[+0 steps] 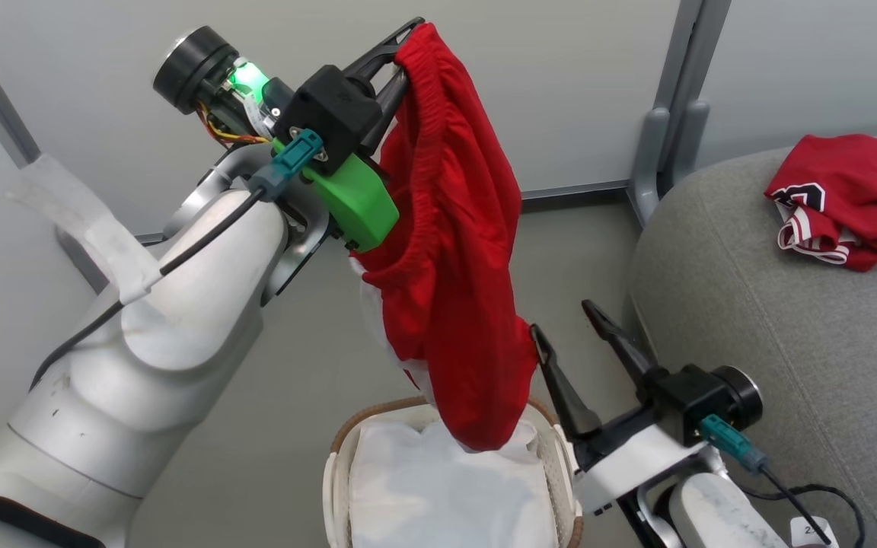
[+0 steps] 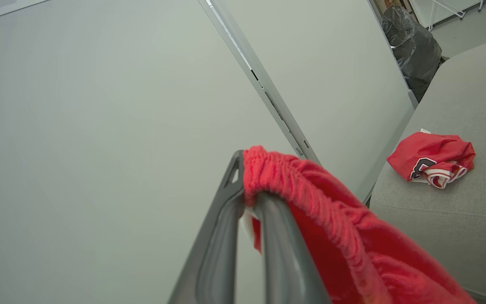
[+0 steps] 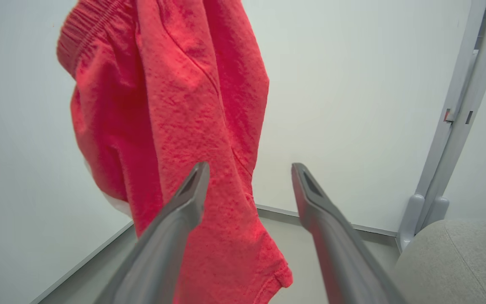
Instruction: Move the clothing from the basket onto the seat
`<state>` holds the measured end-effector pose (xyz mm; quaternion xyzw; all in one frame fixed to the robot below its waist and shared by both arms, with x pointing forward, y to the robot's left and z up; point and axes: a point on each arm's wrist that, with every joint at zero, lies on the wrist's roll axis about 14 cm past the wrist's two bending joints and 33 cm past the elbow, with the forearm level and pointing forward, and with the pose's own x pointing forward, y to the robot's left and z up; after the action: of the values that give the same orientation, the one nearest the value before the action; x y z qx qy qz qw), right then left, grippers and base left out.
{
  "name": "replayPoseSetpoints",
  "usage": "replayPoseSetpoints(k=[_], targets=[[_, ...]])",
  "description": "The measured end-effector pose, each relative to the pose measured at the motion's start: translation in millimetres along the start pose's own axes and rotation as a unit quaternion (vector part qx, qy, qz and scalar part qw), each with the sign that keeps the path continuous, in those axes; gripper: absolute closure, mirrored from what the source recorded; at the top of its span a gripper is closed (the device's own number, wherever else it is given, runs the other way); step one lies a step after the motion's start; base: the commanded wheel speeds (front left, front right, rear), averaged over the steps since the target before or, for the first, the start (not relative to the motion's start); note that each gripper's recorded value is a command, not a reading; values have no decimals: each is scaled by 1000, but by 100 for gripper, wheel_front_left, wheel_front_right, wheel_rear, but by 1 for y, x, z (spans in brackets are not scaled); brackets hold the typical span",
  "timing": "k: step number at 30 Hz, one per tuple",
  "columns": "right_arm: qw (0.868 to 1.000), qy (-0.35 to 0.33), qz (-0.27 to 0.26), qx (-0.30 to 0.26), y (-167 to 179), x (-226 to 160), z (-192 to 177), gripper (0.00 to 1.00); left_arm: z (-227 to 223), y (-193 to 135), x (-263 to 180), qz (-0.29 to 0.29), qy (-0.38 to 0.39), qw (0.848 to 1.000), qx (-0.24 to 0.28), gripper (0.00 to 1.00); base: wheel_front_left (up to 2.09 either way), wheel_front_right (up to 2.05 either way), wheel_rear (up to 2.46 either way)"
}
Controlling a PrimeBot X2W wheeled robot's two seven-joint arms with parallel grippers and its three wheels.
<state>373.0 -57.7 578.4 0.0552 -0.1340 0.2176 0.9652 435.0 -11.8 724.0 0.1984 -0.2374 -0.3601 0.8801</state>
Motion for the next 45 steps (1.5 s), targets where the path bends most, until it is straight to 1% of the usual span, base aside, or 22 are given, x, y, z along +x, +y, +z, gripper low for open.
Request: replayPoseSetpoints(k=[3, 6, 9, 14, 16, 20, 24, 29, 30, 31, 32, 33, 34, 39, 44, 45], targets=[[999, -7, 30, 16, 19, 6, 4, 0, 5, 1, -1, 3, -4, 1000, -1, 100, 0, 0, 0], [998, -11, 61, 3, 35, 17, 8, 0, 8, 1, -1, 5, -7, 1000, -1, 100, 0, 0, 0], [997, -19, 80, -6, 42, 29, 14, 0, 12, 2, -2, 8, -10, 1000, -1, 100, 0, 0, 0], [994, -12, 104, -13, 51, 44, 14, 0, 14, 3, -3, 12, -10, 1000, -1, 100, 0, 0, 0], [994, -12, 111, -14, 53, 48, 15, 0, 15, 1, -3, 12, -11, 1000, -3, 100, 0, 0, 0], [994, -7, 111, 0, 54, 54, 13, 0, 18, -1, -3, 12, -14, 1000, -3, 100, 0, 0, 0], [994, -4, 109, -17, 49, 62, 13, 0, 27, -9, -2, 5, -27, 1000, -4, 100, 0, 0, 0], [995, 1, 102, -23, 42, 70, 11, 0, 41, -17, -3, -5, -49, 999, -4, 100, 0, 0, 0], [995, 2, 101, -24, 41, 71, 11, 12, 43, -18, -3, -6, -52, 999, -4, 100, 0, 0, 0], [994, 4, 103, -26, 42, 73, 10, 51, 44, -18, -4, -4, -53, 999, -3, 100, 0, 0, 0], [994, 6, 106, -28, 43, 74, 9, 66, 45, -17, -4, -4, -55, 998, -3, 100, 0, 0, 0], [994, 10, 109, -29, 45, 75, 6, 94, 46, -17, -5, -4, -56, 998, -3, 100, 0, 0, 0], [993, 12, 111, -30, 45, 76, 6, 100, 47, -17, -5, -2, -58, 998, -2, 100, 0, 0, 0], [993, 7, 113, -32, 45, 82, 9, 100, 32, -11, -11, 11, -42, 999, -18, 100, 0, 0, 0], [993, 7, 110, -32, 42, 82, 8, 100, -2, -2, -23, 38, -3, 998, -44, 100, 0, 0, 0], [994, 7, 108, -31, 41, 82, 8, 100, -11, -1, -27, 44, 5, 998, -52, 84, 0, 0, 0]])
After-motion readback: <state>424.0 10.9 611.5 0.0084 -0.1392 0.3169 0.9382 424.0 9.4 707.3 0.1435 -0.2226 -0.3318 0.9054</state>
